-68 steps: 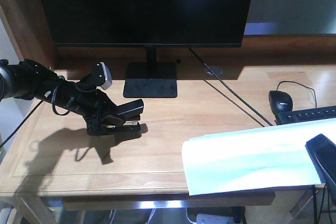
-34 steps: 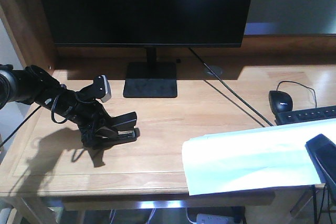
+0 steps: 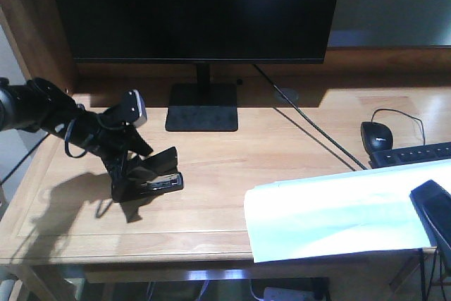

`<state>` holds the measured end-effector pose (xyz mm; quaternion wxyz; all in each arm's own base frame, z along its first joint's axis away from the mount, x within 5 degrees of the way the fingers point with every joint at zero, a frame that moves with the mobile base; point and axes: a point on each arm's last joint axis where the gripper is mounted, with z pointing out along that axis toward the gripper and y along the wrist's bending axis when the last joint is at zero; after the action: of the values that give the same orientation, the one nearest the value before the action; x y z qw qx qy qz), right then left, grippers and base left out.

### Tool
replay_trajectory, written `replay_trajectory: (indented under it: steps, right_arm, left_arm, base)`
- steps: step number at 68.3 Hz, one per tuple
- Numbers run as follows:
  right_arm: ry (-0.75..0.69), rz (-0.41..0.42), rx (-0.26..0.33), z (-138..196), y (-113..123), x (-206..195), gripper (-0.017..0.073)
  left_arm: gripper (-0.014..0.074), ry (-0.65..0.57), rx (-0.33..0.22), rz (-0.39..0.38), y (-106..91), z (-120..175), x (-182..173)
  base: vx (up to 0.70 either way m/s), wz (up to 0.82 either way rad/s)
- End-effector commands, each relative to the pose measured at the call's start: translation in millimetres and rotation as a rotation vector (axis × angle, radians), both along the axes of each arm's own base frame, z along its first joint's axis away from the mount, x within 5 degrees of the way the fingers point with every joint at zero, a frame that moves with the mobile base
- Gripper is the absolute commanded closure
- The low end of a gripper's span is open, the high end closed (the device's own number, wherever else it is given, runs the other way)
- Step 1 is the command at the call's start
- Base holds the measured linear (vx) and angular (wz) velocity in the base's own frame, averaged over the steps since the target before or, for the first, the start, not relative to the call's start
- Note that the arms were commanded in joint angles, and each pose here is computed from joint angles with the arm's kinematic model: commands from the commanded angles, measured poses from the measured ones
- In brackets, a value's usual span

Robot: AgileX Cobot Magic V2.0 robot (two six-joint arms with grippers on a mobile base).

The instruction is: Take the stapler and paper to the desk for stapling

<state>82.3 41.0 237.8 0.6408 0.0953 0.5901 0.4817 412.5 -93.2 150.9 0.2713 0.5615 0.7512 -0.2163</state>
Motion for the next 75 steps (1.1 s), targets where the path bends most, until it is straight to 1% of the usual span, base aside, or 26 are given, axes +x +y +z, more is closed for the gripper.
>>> replay_trajectory:
  steps: [1,8,11,16,22,28,48,75]
  right_arm:
    - [-0.077,0.019,0.027,13.5,0.8,-0.9,0.0564]
    - [-0.077,0.019,0.027,13.5,0.8,-0.9,0.0564]
    - [-0.077,0.019,0.027,13.5,0.8,-0.9,0.0564]
    - [-0.077,0.019,0.027,13.5,0.8,-0.9,0.0564]
    - [-0.077,0.019,0.027,13.5,0.8,-0.9,0.0564]
    - [-0.077,0.019,0.027,13.5,0.8,-0.9,0.0564]
    - [-0.077,0.019,0.027,13.5,0.8,-0.9,0.0564]
    - [-0.077,0.019,0.027,13.5,0.8,-0.9,0.0564]
  left_arm:
    - [0.015,-0.131,-0.054,0.037,-2.4,56.4,0.4]
    - [0.0227,-0.124,-0.069,0.041,-3.0,65.1,-2.9]
    - [0.0274,-0.107,-0.081,0.024,-4.2,65.8,-5.2]
    - [0.0369,-0.085,-0.094,0.0,-5.4,66.1,-8.0]
    - [0.0502,-0.083,-0.095,-0.002,-5.5,66.1,-8.3]
    - [0.0602,-0.083,-0.095,-0.002,-5.5,66.1,-8.3]
    - [0.0602,-0.092,-0.089,0.014,-4.9,63.4,-5.8]
    - [0.0601,-0.086,-0.087,0.012,-5.0,61.1,-5.4]
  base:
    - [0.0,0.0]
    - [0.0,0.0]
    - [0.0,0.0]
    - [0.0,0.0]
    - [0.0,0.0]
    - [0.0,0.0]
    - [0.0,0.0]
    - [0.0,0.0]
